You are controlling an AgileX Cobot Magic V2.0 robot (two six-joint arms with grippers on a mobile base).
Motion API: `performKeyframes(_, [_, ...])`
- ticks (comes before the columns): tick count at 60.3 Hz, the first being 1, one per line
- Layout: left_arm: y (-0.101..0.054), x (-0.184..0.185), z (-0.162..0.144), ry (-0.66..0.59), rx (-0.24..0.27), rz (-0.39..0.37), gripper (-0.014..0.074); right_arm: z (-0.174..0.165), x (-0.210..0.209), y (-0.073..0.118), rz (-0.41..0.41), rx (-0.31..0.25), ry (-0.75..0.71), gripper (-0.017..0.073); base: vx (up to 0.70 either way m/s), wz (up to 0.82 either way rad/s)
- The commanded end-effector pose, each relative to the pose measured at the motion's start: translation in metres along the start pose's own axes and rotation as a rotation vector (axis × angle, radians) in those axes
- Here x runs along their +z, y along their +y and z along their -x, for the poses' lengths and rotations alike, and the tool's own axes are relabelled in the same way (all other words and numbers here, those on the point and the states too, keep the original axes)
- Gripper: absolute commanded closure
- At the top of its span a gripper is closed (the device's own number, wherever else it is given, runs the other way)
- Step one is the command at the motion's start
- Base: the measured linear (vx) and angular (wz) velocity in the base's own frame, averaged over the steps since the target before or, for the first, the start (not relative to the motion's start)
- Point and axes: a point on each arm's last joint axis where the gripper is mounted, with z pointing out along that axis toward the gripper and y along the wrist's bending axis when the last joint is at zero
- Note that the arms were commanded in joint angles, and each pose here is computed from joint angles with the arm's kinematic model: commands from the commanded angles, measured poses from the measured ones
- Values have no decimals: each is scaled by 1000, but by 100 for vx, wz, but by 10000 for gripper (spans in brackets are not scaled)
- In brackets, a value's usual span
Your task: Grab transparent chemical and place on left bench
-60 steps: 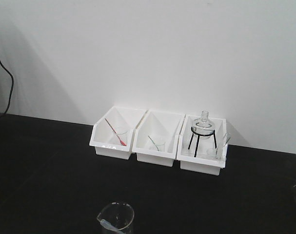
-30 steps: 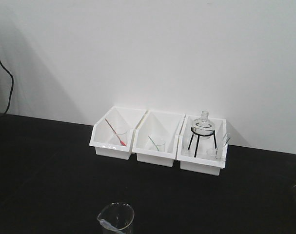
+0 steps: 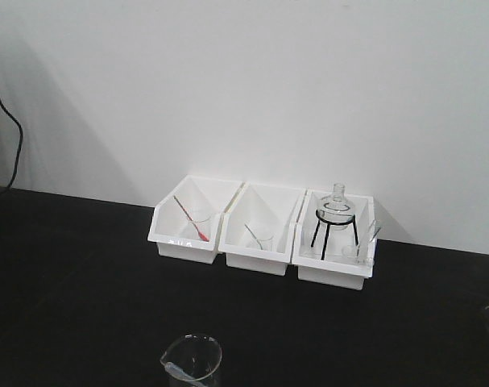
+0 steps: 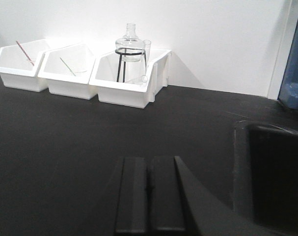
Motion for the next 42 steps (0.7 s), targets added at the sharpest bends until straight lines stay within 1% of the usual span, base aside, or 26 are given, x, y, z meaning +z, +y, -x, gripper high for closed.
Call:
performKeyframes(1, [0, -1, 3, -81, -9, 2, 597, 5, 0, -1, -18, -18, -74, 566, 0, 0])
performKeyframes(42, [0, -1, 3, -81, -9, 2, 597, 5, -1, -1, -23, -18, -74, 566, 0, 0])
